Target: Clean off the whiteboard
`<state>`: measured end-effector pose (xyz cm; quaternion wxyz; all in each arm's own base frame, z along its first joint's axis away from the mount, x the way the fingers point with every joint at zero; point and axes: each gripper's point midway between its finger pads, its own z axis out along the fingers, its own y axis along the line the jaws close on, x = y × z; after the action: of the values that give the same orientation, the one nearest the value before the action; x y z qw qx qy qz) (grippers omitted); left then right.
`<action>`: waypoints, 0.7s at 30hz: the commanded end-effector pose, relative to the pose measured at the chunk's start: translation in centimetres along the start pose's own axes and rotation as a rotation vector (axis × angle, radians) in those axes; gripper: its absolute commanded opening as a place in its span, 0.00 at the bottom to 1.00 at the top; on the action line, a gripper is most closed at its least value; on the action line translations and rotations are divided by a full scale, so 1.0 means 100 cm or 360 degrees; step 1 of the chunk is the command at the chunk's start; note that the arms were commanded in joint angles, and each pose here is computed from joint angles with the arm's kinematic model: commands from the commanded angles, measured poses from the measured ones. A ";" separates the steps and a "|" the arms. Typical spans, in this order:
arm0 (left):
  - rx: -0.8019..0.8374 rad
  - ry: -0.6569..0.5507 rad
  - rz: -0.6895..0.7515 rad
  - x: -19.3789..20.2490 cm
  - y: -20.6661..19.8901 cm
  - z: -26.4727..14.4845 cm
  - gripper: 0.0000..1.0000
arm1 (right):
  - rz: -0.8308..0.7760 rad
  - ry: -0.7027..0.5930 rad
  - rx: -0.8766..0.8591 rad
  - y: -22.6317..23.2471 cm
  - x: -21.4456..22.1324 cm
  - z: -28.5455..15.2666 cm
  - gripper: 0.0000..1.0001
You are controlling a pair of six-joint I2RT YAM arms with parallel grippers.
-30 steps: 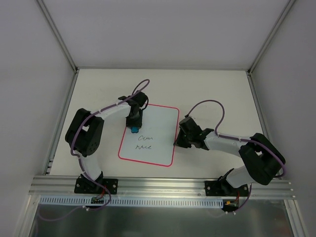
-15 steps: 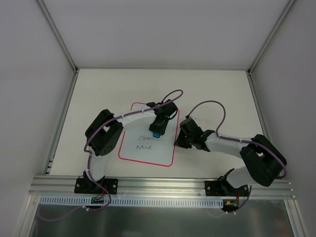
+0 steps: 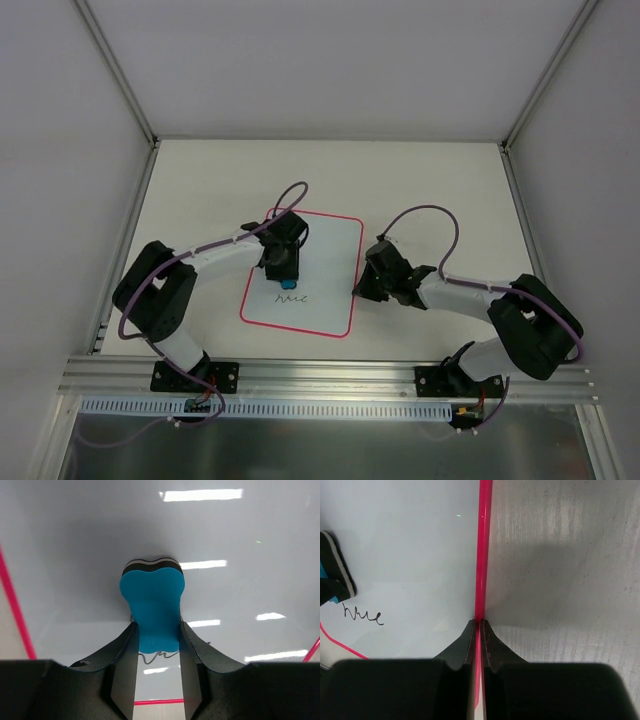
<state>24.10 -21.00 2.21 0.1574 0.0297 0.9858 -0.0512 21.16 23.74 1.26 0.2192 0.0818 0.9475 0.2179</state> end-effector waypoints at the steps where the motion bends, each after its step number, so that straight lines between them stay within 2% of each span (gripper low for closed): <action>1: -0.0412 0.0444 -0.0081 0.078 0.087 0.005 0.00 | -0.0074 0.0146 0.0409 -0.073 0.036 -0.003 0.00; 4: -0.0418 0.0438 -0.0133 0.075 0.099 0.003 0.00 | -0.0076 0.0138 0.0406 -0.074 0.036 -0.003 0.00; 9: -0.0399 0.0480 -0.0125 0.077 0.089 0.008 0.00 | -0.0074 0.0135 0.0403 -0.075 0.036 -0.004 0.00; 13: -0.0286 0.0490 0.0063 0.086 0.036 0.009 0.00 | -0.0077 0.0124 0.0386 -0.073 0.036 -0.006 0.00; 17: -0.0233 0.0550 0.0163 0.111 -0.005 0.012 0.00 | -0.0077 0.0121 0.0370 -0.071 0.035 -0.007 0.00; 21: -0.0232 0.0577 0.0183 0.131 -0.015 0.008 0.00 | -0.0077 0.0133 0.0358 -0.070 0.036 -0.008 0.01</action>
<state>19.11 -24.82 1.83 0.1188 0.0973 0.9879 -0.0220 20.80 22.90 1.35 0.2293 0.0844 0.9460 0.2131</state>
